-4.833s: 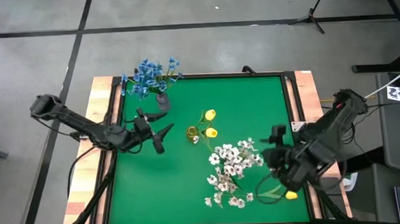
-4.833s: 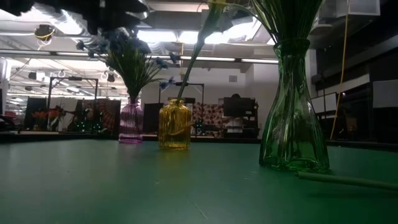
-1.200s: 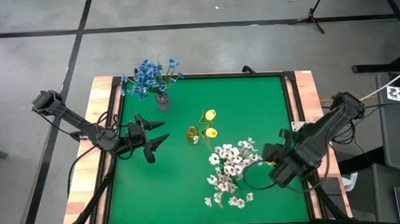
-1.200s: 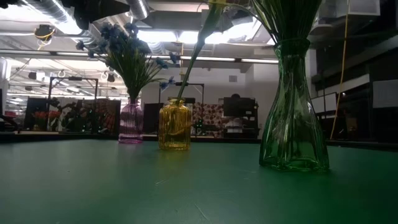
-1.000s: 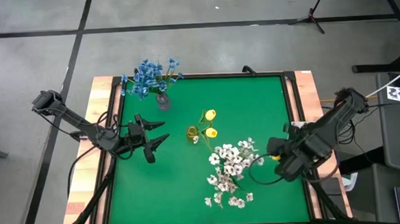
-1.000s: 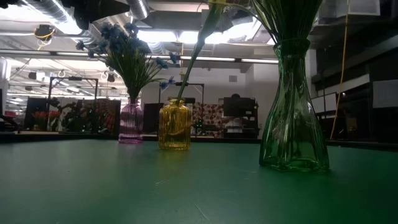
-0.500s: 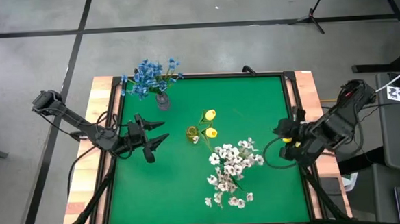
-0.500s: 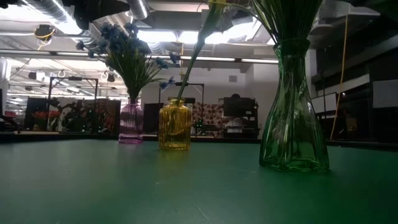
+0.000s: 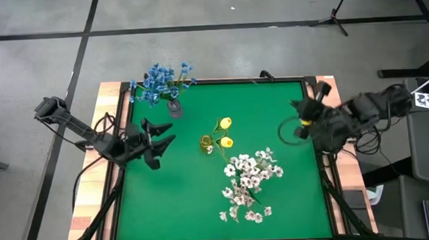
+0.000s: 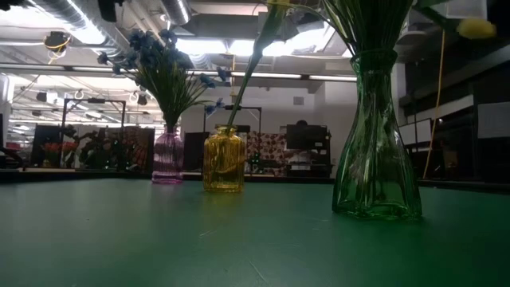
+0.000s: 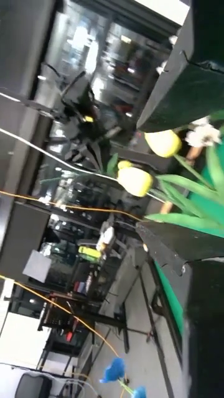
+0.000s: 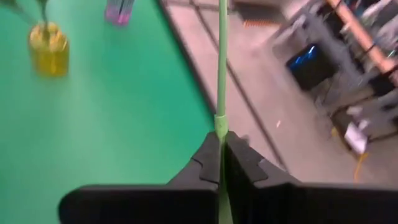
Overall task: Sort flowers into vase by color
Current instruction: Put the yellow flower into the yellow vase
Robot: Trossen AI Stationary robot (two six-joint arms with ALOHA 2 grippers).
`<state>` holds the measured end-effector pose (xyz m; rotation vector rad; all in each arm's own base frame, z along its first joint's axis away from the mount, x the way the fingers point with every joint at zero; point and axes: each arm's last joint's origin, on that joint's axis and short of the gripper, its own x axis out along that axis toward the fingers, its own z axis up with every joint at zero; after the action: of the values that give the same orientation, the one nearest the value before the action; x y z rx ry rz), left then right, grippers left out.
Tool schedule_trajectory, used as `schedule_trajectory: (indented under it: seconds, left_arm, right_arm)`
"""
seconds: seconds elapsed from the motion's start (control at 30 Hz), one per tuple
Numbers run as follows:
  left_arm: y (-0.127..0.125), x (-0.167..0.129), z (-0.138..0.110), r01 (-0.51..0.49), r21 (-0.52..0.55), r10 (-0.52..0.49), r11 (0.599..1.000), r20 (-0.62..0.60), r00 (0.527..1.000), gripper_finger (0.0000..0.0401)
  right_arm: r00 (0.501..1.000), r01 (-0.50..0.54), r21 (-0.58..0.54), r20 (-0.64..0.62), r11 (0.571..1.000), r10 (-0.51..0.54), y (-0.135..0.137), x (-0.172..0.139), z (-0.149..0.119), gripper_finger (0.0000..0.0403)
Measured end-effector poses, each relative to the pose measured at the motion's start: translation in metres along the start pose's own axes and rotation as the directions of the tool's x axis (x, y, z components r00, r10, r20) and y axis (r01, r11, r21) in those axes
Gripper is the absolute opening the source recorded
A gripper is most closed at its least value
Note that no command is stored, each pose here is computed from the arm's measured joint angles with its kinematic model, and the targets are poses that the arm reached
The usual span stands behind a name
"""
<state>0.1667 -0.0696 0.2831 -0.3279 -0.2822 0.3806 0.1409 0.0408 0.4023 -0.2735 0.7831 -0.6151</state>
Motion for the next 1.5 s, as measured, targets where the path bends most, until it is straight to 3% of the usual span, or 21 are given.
schedule_trajectory:
  seconds: [0.17, 0.37, 0.47, 0.53, 0.6, 0.7, 0.8, 0.9, 0.97, 1.07, 1.27, 1.37, 1.5]
  left_arm:
    - [-0.005, 0.002, 0.013, 0.033, -0.063, -0.03, 0.997, 0.049, 0.998, 0.0244]
    - [-0.017, 0.013, 0.041, 0.24, -0.082, -0.229, 0.967, 0.118, 0.966, 0.0244]
    - [-0.021, 0.022, 0.058, 0.297, -0.07, -0.286, 0.952, 0.133, 0.949, 0.0244]
    - [-0.023, 0.029, 0.069, 0.326, -0.07, -0.318, 0.943, 0.111, 0.942, 0.0244]
    - [-0.024, 0.037, 0.08, 0.352, -0.086, -0.347, 0.932, 0.068, 0.935, 0.0244]
    - [-0.023, 0.047, 0.095, 0.374, -0.13, -0.378, 0.918, -0.008, 0.926, 0.0244]
    - [-0.018, 0.055, 0.109, 0.369, -0.177, -0.384, 0.912, -0.062, 0.921, 0.0244]
    - [-0.014, 0.059, 0.119, 0.357, -0.228, -0.387, 0.906, -0.102, 0.916, 0.0244]
    - [-0.01, 0.062, 0.123, 0.356, -0.251, -0.394, 0.9, -0.121, 0.911, 0.0244]
    - [-0.003, 0.065, 0.127, 0.347, -0.296, -0.399, 0.89, -0.135, 0.907, 0.0244]
    - [0.008, 0.075, 0.125, 0.348, -0.395, -0.444, 0.85, -0.181, 0.878, 0.0244]
    - [0.011, 0.084, 0.118, 0.339, -0.436, -0.463, 0.834, -0.217, 0.859, 0.0244]
    - [0.016, 0.099, 0.106, 0.317, -0.457, -0.469, 0.831, -0.269, 0.841, 0.0244]
  right_arm:
    - [0.989, 0.037, -0.074, 0.143, 0.997, -0.027, -0.019, -0.002, 0.035, 0.0005]
    - [0.932, 0.077, -0.196, 0.363, 0.978, -0.001, -0.038, -0.008, 0.075, 0.0005]
    - [0.894, 0.116, -0.282, 0.448, 0.952, 0.024, -0.042, -0.008, 0.09, 0.0005]
    - [0.875, 0.168, -0.38, 0.482, 0.91, 0.039, -0.041, -0.005, 0.097, 0.0005]
    - [0.862, 0.239, -0.465, 0.506, 0.852, 0.034, -0.038, -0.002, 0.104, 0.0005]
    - [0.857, 0.339, -0.61, 0.514, 0.716, 0.032, -0.029, 0.005, 0.113, 0.0005]
    - [0.861, 0.407, -0.729, 0.507, 0.551, 0.035, -0.019, 0.015, 0.12, 0.0005]
    - [0.877, 0.441, -0.826, 0.479, 0.35, 0.026, -0.006, 0.027, 0.126, 0.0005]
    - [0.887, 0.447, -0.858, 0.463, 0.252, 0.002, 0.001, 0.036, 0.13, 0.0003]
    - [0.887, 0.459, -0.871, 0.46, 0.175, -0.036, 0.014, 0.048, 0.139, 0.0003]
    - [0.851, 0.522, -0.853, 0.522, -0.021, -0.061, 0.04, 0.064, 0.158, 0.0002]
    - [0.817, 0.568, -0.819, 0.573, -0.086, -0.061, 0.052, 0.064, 0.167, 0.0002]
    - [0.79, 0.603, -0.785, 0.613, -0.139, -0.036, 0.065, 0.059, 0.17, 0.0002]
